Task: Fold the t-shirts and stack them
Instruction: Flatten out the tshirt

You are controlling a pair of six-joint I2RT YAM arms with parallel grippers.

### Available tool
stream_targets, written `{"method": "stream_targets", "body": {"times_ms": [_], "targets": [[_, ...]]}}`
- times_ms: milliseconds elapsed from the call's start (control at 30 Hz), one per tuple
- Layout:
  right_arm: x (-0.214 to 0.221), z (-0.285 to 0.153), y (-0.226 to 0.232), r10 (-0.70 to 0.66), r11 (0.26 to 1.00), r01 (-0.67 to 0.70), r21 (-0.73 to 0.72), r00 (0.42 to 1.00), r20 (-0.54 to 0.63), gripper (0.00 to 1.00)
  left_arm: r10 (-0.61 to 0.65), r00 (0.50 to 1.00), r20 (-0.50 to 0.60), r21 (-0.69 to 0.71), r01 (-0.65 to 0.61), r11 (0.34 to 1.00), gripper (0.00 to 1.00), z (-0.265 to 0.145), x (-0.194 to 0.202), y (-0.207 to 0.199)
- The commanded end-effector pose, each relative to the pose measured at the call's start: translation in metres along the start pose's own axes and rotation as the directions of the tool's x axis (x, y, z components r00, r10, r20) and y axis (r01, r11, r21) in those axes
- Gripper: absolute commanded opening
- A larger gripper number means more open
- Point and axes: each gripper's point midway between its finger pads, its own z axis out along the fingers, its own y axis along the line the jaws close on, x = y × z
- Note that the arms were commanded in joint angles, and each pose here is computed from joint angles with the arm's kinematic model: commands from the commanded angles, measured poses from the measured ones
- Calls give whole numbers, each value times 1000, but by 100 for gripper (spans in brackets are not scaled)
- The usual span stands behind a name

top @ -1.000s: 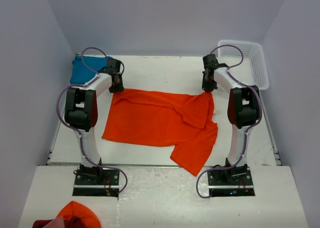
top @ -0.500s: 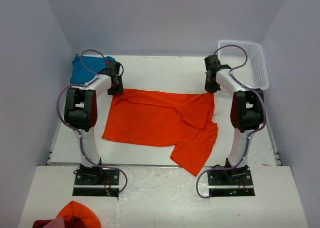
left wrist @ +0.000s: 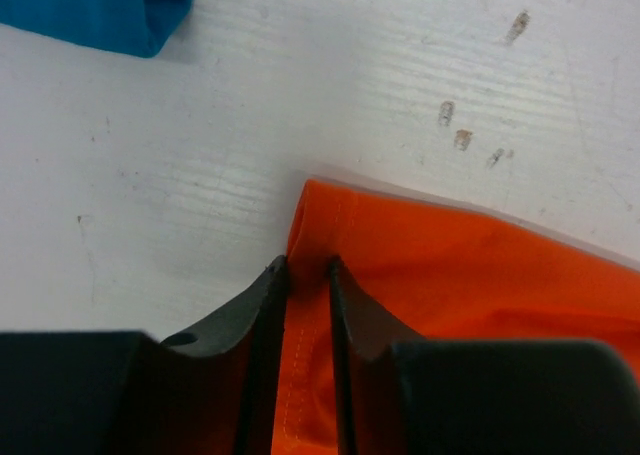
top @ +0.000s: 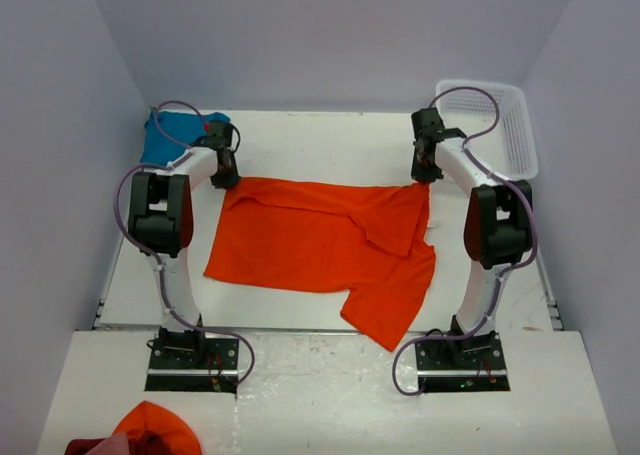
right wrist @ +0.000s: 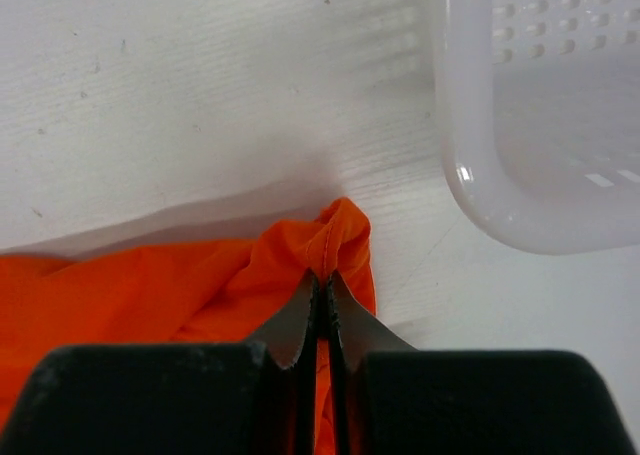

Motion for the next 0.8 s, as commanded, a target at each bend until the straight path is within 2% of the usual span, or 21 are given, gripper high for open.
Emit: {"method": "stream_targets", "body": {"times_ms": [0, 33, 100, 133, 267, 500, 567, 767], "targets": [[-27, -34, -12, 38, 999, -39, 5, 993, 113, 0, -17, 1000, -20, 17, 17, 1000, 22, 11, 1, 3], [-28, -36, -13, 41, 999, -43, 9, 992, 121, 0, -17, 999, -37, 10, 17, 1000, 18, 15, 8, 5], [-33, -44, -15, 50, 999, -51, 4, 989, 137, 0, -28, 998, -58, 1, 28, 1000, 17, 20, 12, 12], [-33, -47, -15, 54, 998, -55, 3, 989, 141, 0, -30, 997, -75, -4, 30, 1000, 11, 25, 17, 13], [-41, -61, -20, 64, 998, -66, 5, 983, 173, 0, -67, 991, -113, -45, 63, 997, 2, 33, 27, 28], [-49, -57, -30, 44, 997, -55, 57, 984, 174, 0, -77, 981, -177, -126, 55, 991, 2, 45, 46, 53], [-44, -46, -28, 33, 997, -44, 70, 988, 149, 0, -106, 977, -184, -151, 79, 985, 3, 47, 49, 69], [-41, -18, -18, 0, 998, -7, 70, 995, 101, 0, -130, 976, -172, -168, 100, 981, 5, 47, 44, 81]]}}
